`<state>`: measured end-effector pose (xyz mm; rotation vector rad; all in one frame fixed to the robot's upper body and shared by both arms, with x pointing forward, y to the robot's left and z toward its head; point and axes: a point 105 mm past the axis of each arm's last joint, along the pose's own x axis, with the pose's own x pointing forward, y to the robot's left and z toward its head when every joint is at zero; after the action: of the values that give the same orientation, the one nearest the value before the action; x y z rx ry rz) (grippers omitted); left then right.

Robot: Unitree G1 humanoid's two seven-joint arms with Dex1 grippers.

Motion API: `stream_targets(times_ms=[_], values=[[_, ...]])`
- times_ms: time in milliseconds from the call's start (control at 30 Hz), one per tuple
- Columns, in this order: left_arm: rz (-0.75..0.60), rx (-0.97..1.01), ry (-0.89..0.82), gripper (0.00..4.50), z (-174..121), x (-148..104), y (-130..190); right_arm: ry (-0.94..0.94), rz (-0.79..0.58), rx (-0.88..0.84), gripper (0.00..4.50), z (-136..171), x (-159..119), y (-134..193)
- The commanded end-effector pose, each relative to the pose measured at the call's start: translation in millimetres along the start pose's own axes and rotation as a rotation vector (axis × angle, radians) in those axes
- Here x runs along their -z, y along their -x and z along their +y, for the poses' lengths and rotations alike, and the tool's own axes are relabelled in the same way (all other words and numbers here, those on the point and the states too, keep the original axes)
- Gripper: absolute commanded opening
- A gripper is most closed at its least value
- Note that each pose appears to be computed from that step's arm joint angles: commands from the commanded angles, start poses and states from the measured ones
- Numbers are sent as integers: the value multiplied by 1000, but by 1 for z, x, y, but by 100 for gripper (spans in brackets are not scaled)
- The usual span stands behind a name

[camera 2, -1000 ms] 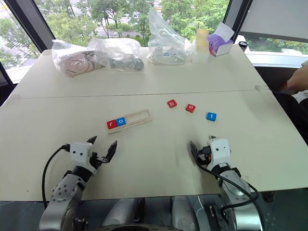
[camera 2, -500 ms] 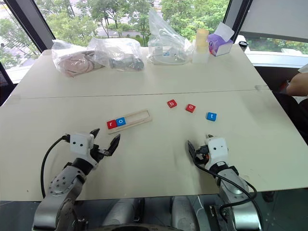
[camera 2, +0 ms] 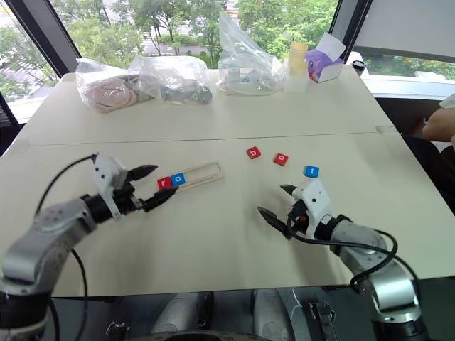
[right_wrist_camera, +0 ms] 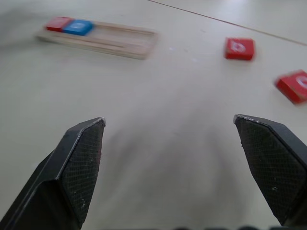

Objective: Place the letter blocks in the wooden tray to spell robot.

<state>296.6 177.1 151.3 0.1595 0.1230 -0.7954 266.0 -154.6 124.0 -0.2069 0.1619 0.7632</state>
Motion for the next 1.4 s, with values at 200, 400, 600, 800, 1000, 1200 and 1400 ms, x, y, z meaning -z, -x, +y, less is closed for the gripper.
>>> stream_targets(times_ms=[200, 400, 600, 800, 1000, 1200, 1400], values=[[147, 213, -136, 450, 34, 9, 12, 71, -66, -86, 444, 10, -37, -1], [210, 314, -210, 450, 46, 27, 11, 78, -69, -81, 444, 12, -42, 0], [197, 316, -264, 450, 58, 35, 4, 80, -64, -59, 444, 12, -42, 4], [201, 332, -246, 450, 63, 44, -1, 80, -60, -43, 444, 13, -41, 6], [205, 335, -234, 450, 65, 48, -4, 80, -52, -35, 444, 14, -40, 7], [194, 330, -234, 450, 64, 53, -10, 82, -43, -27, 444, 15, -39, 9], [203, 333, -238, 450, 60, 62, -17, 85, -36, -22, 444, 16, -38, 10]])
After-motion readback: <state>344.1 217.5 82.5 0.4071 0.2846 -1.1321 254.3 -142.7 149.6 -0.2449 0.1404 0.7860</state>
